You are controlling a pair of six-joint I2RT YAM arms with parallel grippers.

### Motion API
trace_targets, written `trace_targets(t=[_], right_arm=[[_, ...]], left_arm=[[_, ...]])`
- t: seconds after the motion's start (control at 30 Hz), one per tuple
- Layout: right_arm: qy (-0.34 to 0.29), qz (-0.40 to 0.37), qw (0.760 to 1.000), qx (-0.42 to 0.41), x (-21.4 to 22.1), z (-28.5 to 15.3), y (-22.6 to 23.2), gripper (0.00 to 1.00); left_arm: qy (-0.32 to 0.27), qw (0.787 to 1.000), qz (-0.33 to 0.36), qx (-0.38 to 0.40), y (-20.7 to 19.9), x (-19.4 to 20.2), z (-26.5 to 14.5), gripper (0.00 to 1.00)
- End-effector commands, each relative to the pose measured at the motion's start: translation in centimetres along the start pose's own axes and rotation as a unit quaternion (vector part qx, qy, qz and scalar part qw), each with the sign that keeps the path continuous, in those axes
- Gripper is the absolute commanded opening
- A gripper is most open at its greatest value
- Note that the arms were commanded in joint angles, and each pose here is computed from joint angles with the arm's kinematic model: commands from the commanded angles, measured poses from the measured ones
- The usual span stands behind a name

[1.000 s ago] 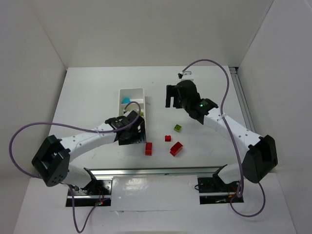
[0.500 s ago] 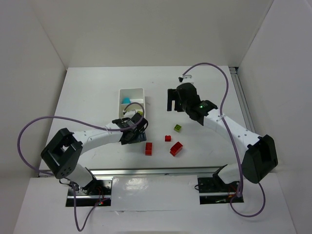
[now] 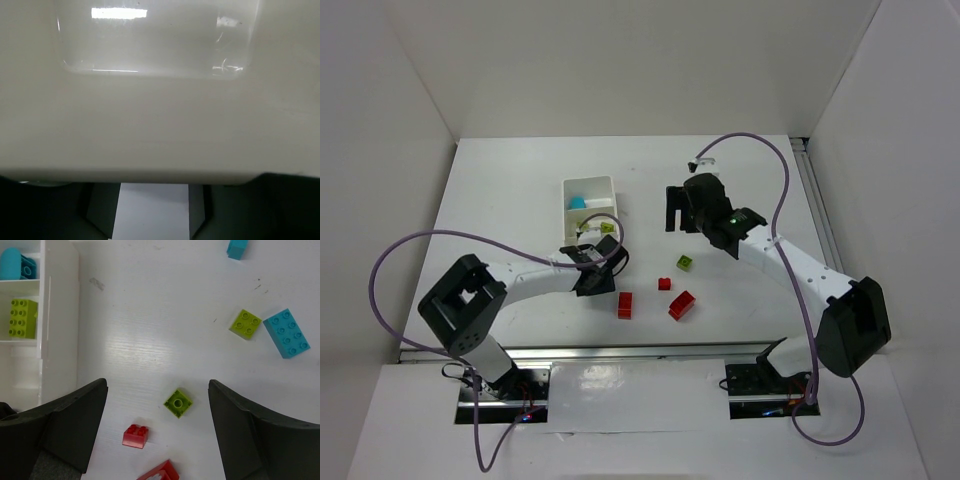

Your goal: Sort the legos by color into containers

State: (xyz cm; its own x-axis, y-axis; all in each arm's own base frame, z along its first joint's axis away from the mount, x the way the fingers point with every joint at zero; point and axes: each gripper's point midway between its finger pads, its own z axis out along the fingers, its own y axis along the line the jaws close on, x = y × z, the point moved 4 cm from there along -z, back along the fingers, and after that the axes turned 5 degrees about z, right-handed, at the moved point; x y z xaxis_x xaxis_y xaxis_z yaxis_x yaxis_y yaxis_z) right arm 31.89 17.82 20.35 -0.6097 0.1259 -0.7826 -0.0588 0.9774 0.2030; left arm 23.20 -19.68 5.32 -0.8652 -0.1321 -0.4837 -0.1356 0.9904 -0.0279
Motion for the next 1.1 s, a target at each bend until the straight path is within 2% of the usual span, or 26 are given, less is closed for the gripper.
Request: trace_targets(t=[0.0, 0.03, 0.13, 0.2, 0.27, 0.37, 0.53, 0.67, 0.8, 0.9, 1.07], right_arm=[[-0.020, 0.011, 1.000, -0.005, -1.0, -1.0, -0.1, 0.88], [-0.020, 0.011, 1.000, -0.005, -1.0, -1.0, -0.1, 0.88], [-0.020, 0.011, 1.000, -0.005, -1.0, -1.0, -0.1, 0.88], [-0.028, 0.014, 0.999, -0.009, -1.7, -1.2, 0.2, 0.88], [-0.028, 0.014, 0.999, -0.009, -1.7, -1.2, 0.2, 0.88], [-0.029, 0.017, 0.999, -0.004, -1.9, -1.1, -0.2, 0.88], [-0.029, 0.023, 0.999, 0.006, -2.7, -1.1, -0.8, 0.88], [-0.030, 0.037, 0.999, 0.018, -3.4, -1.1, -1.8, 0.88], [-0.018, 0.043, 0.998, 0.032, -3.9, -0.9, -2.7, 0.88], [-0.006, 0.044, 0.998, 0.033, -4.1, -0.6, -2.8, 0.88], [0.030, 0.047, 0.998, -0.005, -2.6, -0.1, -1.7, 0.88]], left_arm=[[-0.026, 1.000, -0.010, -0.007, -0.2, -1.2, -0.7, 0.49], [-0.042, 0.999, -0.009, -0.003, -0.4, -1.8, -1.7, 0.44], [-0.047, 0.999, -0.001, -0.012, 0.0, -2.0, -3.9, 0.37], [-0.058, 0.998, 0.004, 0.011, -0.4, -2.5, -6.6, 0.30], [-0.058, 0.998, 0.021, 0.014, 0.1, -2.4, -8.4, 0.27], [-0.072, 0.995, 0.026, 0.061, -0.2, -3.5, -12.0, 0.26], [-0.126, 0.989, 0.010, 0.083, -0.9, -7.9, -16.1, 0.25], [-0.146, 0.987, 0.005, 0.066, -1.4, -11.8, -16.0, 0.21], [-0.115, 0.992, 0.004, 0.056, -1.9, -15.0, -12.1, 0.19], [-0.098, 0.992, -0.006, 0.084, -1.7, -17.3, -10.0, 0.19], [-0.061, 0.994, -0.007, 0.087, -1.2, -18.7, -5.4, 0.18]])
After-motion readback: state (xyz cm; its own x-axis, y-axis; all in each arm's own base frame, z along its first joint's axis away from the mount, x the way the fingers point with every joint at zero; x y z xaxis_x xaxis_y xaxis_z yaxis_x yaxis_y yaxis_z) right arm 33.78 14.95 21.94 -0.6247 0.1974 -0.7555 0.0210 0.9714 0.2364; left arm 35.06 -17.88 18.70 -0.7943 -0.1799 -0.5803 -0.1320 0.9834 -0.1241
